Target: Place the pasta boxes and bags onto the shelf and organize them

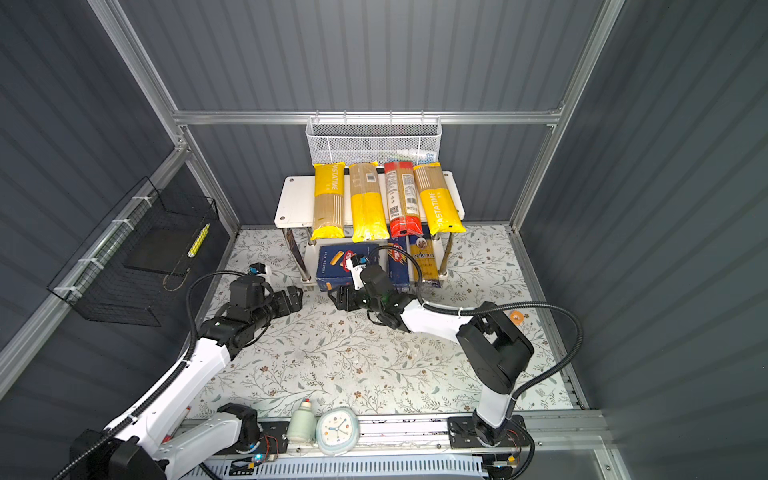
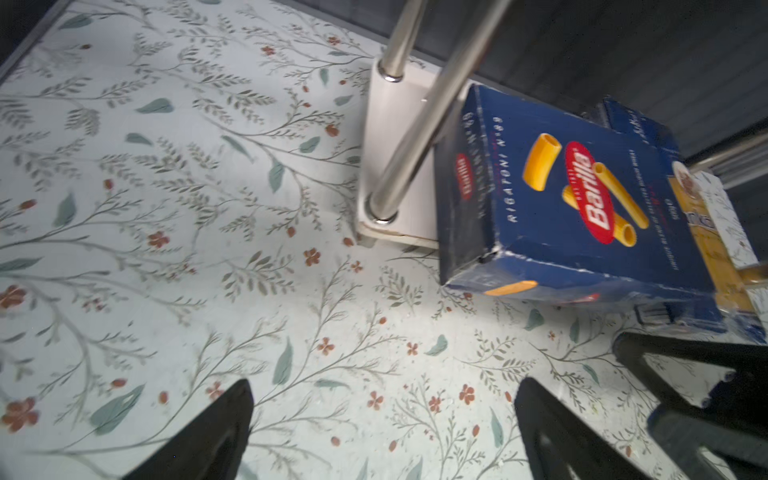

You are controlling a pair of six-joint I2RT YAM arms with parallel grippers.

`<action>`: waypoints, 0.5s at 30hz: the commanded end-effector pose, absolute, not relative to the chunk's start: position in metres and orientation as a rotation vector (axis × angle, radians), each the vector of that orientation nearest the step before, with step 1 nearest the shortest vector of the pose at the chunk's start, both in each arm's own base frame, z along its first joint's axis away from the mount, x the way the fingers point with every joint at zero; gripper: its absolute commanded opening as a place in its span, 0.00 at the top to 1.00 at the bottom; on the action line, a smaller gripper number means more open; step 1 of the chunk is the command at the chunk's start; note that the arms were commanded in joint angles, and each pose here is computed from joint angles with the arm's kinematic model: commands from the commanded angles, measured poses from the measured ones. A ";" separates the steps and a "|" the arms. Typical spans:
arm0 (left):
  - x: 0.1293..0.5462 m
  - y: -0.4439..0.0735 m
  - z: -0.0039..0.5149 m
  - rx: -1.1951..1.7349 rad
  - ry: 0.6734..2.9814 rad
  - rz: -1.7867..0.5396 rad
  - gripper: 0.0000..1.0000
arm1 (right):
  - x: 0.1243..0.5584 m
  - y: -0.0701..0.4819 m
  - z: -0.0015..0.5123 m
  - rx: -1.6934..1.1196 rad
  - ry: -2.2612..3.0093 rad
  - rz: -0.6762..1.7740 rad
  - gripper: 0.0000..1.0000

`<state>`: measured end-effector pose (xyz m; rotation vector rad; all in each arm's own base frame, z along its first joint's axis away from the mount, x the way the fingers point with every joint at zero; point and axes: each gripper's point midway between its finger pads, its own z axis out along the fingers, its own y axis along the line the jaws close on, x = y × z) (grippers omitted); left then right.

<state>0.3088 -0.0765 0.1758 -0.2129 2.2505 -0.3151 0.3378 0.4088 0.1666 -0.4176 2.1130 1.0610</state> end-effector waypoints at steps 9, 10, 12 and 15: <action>0.284 -0.061 0.170 -0.260 2.270 -0.295 0.01 | 0.365 0.428 0.175 -0.448 2.073 1.078 0.29; 0.283 -0.062 0.168 -0.257 2.274 -0.301 0.01 | 0.366 0.428 0.176 -0.455 2.073 1.071 0.29; 0.282 -0.063 0.168 -0.251 2.270 -0.306 0.01 | 0.362 0.427 0.177 -0.490 2.075 1.061 0.29; 0.282 -0.062 0.165 -0.250 2.275 -0.301 0.01 | 0.354 0.424 0.178 -0.516 2.086 1.051 0.29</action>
